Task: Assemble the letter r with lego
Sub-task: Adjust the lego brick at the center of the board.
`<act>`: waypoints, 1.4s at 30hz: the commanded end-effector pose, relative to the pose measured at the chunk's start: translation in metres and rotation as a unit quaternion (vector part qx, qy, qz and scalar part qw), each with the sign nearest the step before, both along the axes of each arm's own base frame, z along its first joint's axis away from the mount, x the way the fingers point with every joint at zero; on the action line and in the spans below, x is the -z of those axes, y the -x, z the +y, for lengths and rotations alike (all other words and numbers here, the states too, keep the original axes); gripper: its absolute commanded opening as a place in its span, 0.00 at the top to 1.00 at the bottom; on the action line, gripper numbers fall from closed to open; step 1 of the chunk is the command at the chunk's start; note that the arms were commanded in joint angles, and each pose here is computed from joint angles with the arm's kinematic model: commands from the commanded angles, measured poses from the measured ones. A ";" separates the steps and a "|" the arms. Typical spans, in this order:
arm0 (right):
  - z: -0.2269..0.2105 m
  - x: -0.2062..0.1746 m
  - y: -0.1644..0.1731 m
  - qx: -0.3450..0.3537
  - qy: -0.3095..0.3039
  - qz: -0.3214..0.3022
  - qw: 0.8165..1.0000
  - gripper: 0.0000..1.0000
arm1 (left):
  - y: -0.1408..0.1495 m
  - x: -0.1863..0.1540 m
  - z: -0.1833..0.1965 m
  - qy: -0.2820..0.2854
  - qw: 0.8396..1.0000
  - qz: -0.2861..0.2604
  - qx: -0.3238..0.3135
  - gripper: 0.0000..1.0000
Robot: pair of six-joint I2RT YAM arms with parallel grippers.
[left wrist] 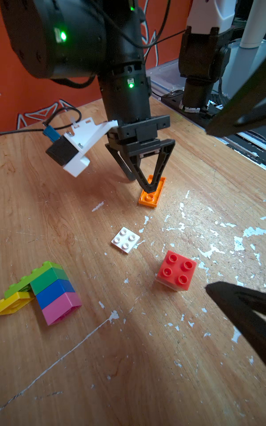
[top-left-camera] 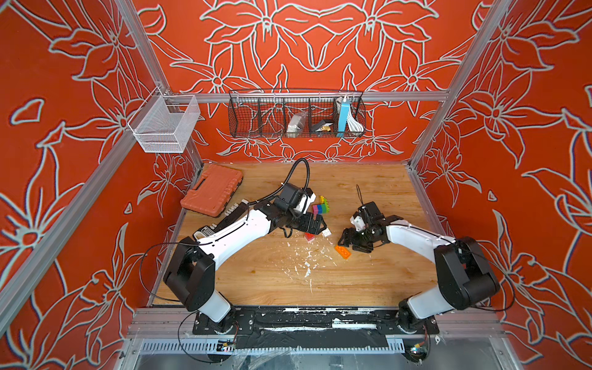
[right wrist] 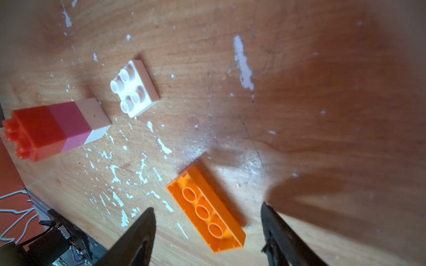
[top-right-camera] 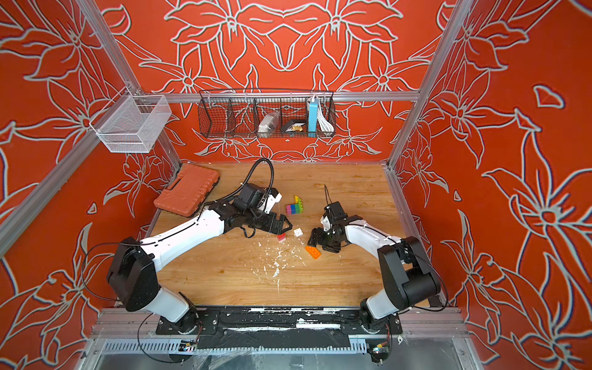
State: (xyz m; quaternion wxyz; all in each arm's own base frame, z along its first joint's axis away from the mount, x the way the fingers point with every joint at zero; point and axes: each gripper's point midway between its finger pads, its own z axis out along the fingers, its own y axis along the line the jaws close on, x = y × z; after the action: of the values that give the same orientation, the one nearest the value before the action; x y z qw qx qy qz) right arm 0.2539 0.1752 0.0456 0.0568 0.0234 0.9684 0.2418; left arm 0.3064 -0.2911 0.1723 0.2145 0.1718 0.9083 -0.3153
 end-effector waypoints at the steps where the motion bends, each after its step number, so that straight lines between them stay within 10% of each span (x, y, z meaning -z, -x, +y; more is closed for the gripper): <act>1: 0.004 0.009 0.019 -0.020 -0.017 0.034 0.999 0.26 | 0.003 0.004 0.001 -0.005 1.000 0.009 0.000 0.01; 23: 0.064 -0.006 0.047 -0.130 -0.109 0.012 0.985 0.26 | 0.023 0.011 0.028 -0.029 0.998 0.027 -0.046 0.03; 42: -0.110 -0.071 -0.028 0.226 -0.074 -0.078 0.968 0.32 | 0.072 0.051 -0.039 -0.190 0.980 0.026 0.047 0.38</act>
State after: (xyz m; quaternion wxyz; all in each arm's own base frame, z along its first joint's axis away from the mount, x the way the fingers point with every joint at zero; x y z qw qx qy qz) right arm 0.2827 0.0647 0.1018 0.1830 0.2178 0.9158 0.2834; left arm 0.2339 -0.3349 0.1370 0.1578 0.2418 0.9362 -0.2006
